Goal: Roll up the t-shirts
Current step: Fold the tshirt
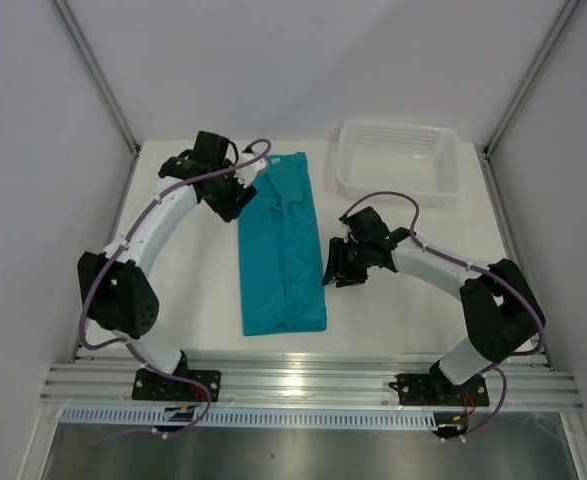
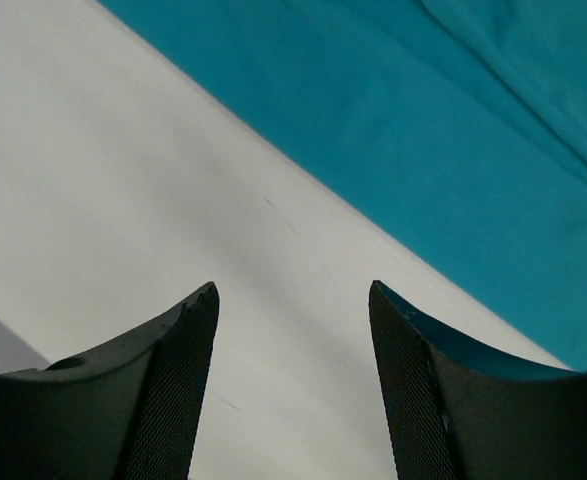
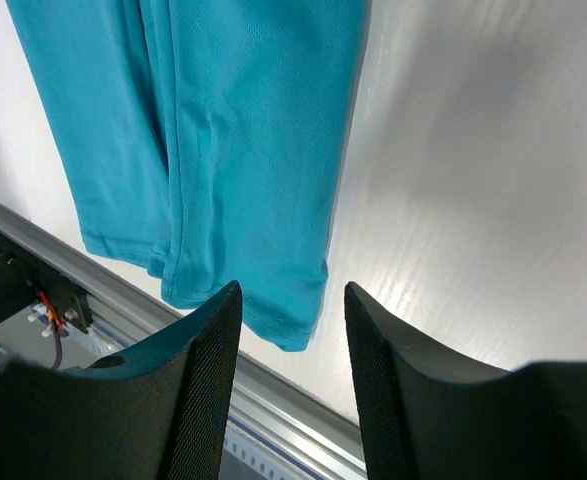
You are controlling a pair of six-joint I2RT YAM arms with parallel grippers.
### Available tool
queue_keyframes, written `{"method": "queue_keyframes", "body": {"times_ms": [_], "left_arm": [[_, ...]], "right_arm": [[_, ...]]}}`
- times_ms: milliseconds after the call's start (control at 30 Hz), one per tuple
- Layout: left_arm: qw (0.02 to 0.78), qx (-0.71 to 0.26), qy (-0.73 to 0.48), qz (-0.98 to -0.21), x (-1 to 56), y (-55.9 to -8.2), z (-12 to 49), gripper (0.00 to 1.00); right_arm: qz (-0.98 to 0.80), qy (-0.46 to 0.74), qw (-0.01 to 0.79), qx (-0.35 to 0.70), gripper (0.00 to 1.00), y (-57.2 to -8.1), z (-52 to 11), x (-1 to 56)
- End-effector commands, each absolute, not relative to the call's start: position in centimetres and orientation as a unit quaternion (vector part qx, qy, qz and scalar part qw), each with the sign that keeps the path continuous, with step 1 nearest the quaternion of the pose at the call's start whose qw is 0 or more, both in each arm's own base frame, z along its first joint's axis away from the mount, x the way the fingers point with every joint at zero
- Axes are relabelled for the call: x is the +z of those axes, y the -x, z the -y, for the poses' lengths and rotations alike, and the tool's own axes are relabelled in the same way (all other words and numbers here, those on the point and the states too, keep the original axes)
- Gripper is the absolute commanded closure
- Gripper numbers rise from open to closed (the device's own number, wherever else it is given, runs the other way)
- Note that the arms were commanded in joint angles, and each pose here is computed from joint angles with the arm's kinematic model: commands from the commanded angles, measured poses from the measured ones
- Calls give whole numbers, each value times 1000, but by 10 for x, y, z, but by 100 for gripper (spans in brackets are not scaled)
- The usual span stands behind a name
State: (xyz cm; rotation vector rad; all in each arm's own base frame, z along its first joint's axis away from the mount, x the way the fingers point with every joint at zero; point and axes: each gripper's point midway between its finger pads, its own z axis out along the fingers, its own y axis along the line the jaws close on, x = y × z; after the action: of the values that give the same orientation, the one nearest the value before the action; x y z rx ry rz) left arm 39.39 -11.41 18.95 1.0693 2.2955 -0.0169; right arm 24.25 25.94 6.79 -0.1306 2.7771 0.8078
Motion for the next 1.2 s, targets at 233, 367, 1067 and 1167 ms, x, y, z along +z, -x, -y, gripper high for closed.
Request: {"method": "queue_keyframes", "body": {"times_ms": [233, 367, 1067, 1167], "left_arm": [[287, -106, -426, -852, 181, -267, 119, 29], [329, -80, -437, -833, 170, -247, 116, 0], [380, -68, -726, -569, 83, -173, 153, 26], [328, -89, -782, -523, 58, -154, 156, 22]], "right_arm": [[-957, 18, 210, 197, 50, -242, -216, 107], [-956, 15, 221, 191, 48, -230, -203, 108], [-960, 49, 143, 235, 61, -187, -272, 37], [-962, 57, 133, 233, 61, -183, -277, 32]]}}
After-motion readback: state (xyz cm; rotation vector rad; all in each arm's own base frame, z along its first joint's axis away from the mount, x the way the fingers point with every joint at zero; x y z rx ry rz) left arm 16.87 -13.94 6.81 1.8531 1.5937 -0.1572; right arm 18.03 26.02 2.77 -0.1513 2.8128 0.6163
